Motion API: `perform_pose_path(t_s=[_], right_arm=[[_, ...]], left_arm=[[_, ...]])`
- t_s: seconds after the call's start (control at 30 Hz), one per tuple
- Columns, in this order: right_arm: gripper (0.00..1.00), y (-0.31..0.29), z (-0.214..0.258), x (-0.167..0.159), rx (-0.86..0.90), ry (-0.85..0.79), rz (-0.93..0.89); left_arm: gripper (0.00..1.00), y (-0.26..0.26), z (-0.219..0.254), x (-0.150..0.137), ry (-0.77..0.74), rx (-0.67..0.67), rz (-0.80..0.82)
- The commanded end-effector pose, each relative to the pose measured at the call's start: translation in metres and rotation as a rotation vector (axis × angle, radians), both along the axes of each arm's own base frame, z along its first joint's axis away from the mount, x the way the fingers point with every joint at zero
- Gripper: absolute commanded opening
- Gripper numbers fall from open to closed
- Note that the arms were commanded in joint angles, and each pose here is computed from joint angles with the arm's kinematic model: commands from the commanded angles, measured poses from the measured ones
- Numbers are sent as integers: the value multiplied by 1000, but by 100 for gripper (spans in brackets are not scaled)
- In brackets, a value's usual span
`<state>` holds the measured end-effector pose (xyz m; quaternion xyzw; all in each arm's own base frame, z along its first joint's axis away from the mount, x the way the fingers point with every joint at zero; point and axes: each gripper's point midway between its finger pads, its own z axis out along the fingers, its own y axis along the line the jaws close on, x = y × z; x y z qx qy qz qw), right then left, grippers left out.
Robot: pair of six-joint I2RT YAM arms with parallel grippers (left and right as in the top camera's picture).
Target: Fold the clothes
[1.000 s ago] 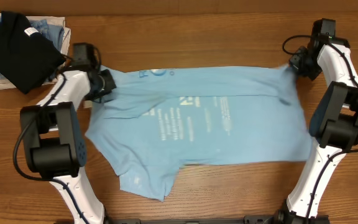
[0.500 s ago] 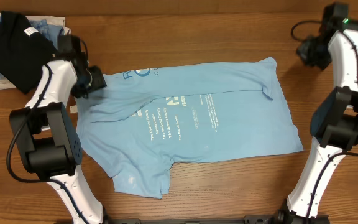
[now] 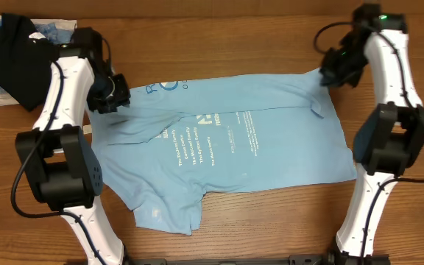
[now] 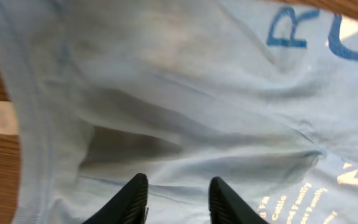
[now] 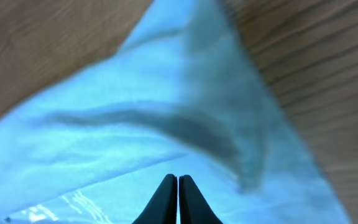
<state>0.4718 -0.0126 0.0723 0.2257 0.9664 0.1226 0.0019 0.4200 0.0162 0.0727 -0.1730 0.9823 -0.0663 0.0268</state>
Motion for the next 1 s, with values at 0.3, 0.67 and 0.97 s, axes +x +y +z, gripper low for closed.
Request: perform_pose_path(t_s=[0.3, 0.67, 0.97], right_arm=[[11, -10, -50, -19, -66, 62, 16], [14, -19, -77, -16, -101, 33, 8], [10, -52, -91, -13, -252, 21, -94]], left_arm=[[22, -11, -53, -40, 127, -30, -3], [23, 2, -79, -56, 154, 52, -9], [10, 28, -80, -59, 162, 96, 15]])
